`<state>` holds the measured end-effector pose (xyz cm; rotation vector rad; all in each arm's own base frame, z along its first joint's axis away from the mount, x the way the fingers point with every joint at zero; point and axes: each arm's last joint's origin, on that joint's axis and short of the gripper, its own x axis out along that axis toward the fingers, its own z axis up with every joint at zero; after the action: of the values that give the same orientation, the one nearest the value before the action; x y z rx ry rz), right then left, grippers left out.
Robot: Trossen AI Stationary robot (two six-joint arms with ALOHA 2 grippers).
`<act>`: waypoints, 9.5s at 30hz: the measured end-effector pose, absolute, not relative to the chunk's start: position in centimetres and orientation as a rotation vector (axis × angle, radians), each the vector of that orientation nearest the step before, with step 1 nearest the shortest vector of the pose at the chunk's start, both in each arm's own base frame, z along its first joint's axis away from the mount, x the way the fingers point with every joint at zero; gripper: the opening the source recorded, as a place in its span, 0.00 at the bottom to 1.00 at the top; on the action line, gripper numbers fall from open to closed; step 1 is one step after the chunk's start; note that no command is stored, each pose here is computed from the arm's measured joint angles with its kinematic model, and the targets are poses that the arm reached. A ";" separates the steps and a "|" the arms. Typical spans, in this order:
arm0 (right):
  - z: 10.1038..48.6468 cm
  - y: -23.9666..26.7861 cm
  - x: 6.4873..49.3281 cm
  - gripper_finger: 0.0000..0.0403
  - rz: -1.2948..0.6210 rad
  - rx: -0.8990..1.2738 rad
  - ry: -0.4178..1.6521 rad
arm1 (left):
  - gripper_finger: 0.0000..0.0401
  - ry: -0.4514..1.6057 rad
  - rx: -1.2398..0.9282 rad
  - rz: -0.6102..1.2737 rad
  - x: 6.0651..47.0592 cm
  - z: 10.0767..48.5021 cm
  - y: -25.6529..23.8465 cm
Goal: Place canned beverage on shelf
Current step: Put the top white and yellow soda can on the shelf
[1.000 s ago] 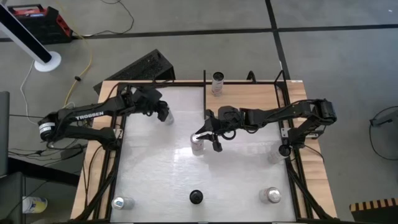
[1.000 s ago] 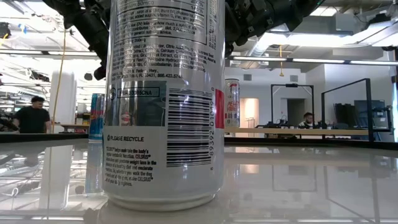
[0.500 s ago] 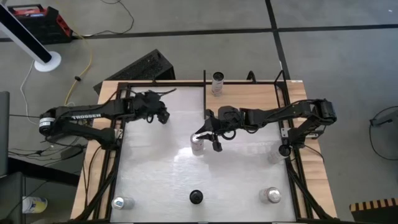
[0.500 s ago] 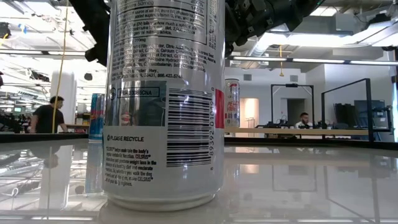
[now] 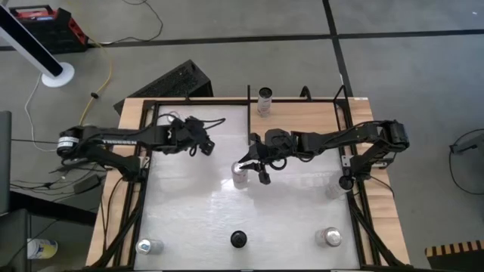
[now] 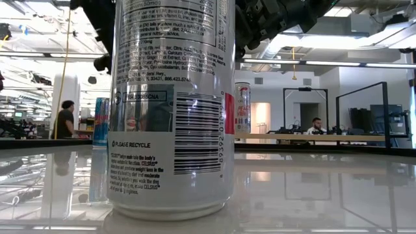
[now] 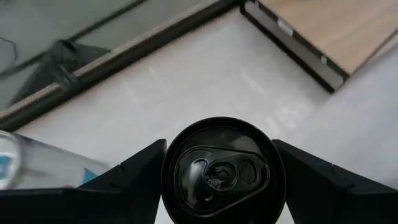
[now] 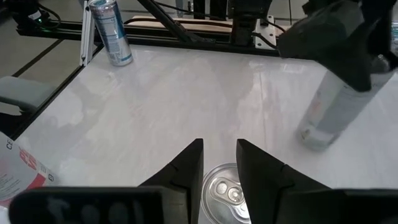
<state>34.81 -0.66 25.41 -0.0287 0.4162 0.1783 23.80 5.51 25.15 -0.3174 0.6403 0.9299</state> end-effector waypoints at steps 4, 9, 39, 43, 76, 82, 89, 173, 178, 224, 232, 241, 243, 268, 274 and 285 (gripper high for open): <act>25.4 -0.7 34.8 0.30 0.178 -0.028 0.416 | 0.64 0.649 -0.328 0.876 24.5 24.9 6.1; 25.4 -0.7 34.8 0.30 0.178 -0.028 0.417 | 0.67 0.647 -0.315 0.806 24.9 24.9 6.5; 25.3 -0.6 34.8 0.30 0.181 -0.027 0.428 | 0.69 0.822 0.106 0.504 24.8 31.3 7.7; 25.2 -0.6 34.7 0.30 0.181 -0.026 0.436 | 0.69 0.846 0.084 0.470 23.0 31.4 9.2; 25.0 -0.7 34.6 0.30 0.180 -0.032 0.450 | 0.75 0.794 0.321 0.040 22.7 30.8 12.4; 25.1 -0.7 34.7 0.30 0.180 -0.033 0.439 | 0.81 0.831 0.286 0.022 22.4 30.5 12.2; 25.1 -0.7 34.7 0.30 0.180 -0.034 0.434 | 0.82 0.856 0.263 -0.021 23.2 29.5 12.6; 25.0 -0.7 34.7 0.30 0.162 -0.037 0.446 | 0.74 0.837 -0.329 0.654 27.6 26.6 10.8; 25.0 -0.7 34.7 0.30 0.163 -0.037 0.446 | 0.74 0.858 -0.273 0.621 27.6 26.5 10.7; 25.0 -0.7 34.7 0.30 0.164 -0.040 0.442 | 0.74 1.124 0.102 0.083 26.3 25.5 9.5; 24.3 -1.0 35.6 0.30 0.158 -0.069 0.419 | 0.74 1.106 0.062 0.049 26.4 25.5 9.3; 25.2 -3.2 36.7 0.31 0.097 -0.112 0.296 | 0.74 1.075 0.034 0.020 26.7 25.6 9.0; 25.5 -4.0 36.7 0.34 0.075 -0.113 0.291 | 0.74 1.072 0.038 0.019 26.7 25.6 9.0; 23.2 -8.4 41.1 0.87 0.037 -0.107 0.336 | 0.74 1.042 0.055 0.023 27.0 25.7 9.1; 23.4 -8.7 41.1 0.87 -0.015 -0.117 0.331 | 0.74 1.040 0.056 0.024 27.0 25.7 9.1; 22.3 -9.7 41.3 0.87 -0.054 -0.060 0.347 | 0.74 1.023 0.069 0.022 27.1 25.8 9.2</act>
<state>41.35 -9.66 22.35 -0.0599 0.3473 -0.0539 27.14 9.17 25.82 0.0694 1.0235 0.0218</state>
